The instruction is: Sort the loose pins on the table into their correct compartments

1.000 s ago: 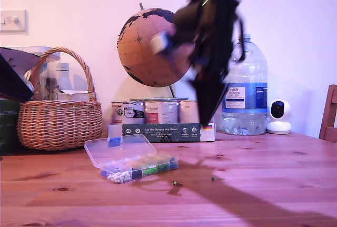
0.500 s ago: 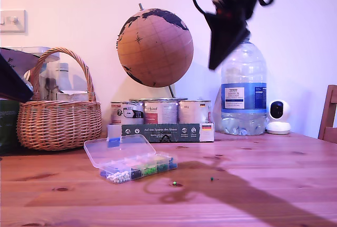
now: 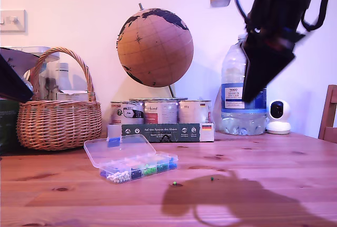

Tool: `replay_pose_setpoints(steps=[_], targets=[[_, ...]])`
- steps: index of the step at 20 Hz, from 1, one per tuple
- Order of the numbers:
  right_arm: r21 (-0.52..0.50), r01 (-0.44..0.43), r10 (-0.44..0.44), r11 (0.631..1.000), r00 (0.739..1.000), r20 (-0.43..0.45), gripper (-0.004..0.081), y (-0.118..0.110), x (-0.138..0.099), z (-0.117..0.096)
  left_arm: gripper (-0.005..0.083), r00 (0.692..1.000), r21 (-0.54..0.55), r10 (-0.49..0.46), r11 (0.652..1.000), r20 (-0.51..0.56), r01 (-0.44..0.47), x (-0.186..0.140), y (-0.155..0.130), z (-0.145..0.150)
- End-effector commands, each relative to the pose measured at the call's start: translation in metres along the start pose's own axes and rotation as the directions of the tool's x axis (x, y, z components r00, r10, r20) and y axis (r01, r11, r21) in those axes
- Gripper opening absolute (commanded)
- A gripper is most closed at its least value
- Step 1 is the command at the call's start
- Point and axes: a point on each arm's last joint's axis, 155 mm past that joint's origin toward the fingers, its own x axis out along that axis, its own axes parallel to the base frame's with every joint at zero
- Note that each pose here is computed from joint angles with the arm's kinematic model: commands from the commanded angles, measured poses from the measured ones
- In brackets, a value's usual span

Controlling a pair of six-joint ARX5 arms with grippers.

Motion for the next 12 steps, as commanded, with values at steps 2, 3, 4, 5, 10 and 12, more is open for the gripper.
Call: replay_pose_setpoints(steps=[2, 3, 4, 5, 10, 12], targets=[[-0.106, -0.046, 0.044, 0.993, 0.999, -0.029, 0.0070, 0.012, 0.015, -0.004, -0.0023, 1.000, 0.000, -0.003, 1.000, -0.003, 0.003, 0.001, 0.000, -0.003], [-0.131, -0.054, 0.051, 0.990, 0.998, -0.029, 0.0070, 0.014, 0.015, -0.004, -0.0023, 1.000, 0.000, -0.003, 1.000, -0.003, 0.003, 0.001, 0.000, -0.003], [-0.129, -0.073, 0.070, 0.989, 0.997, -0.023, 0.0071, 0.018, 0.015, -0.003, -0.0023, 1.000, 0.000, -0.003, 1.000, -0.002, 0.003, 0.001, 0.000, -0.003], [-0.128, -0.102, 0.099, 0.986, 0.995, -0.029, 0.0074, 0.024, 0.017, -0.005, -0.0023, 1.000, 0.000, -0.003, 1.000, -0.002, 0.003, 0.001, 0.000, -0.003], [-0.176, -0.178, 0.170, 0.968, 0.983, -0.062, 0.0141, 0.037, 0.037, -0.008, -0.0023, 1.000, -0.008, -0.004, 1.000, -0.003, 0.004, 0.001, 0.000, -0.003], [-0.183, -0.195, 0.185, 0.963, 0.980, -0.070, 0.0142, 0.040, 0.044, -0.007, -0.0023, 1.000, -0.007, -0.004, 1.000, -0.003, 0.004, 0.001, 0.000, -0.003]])
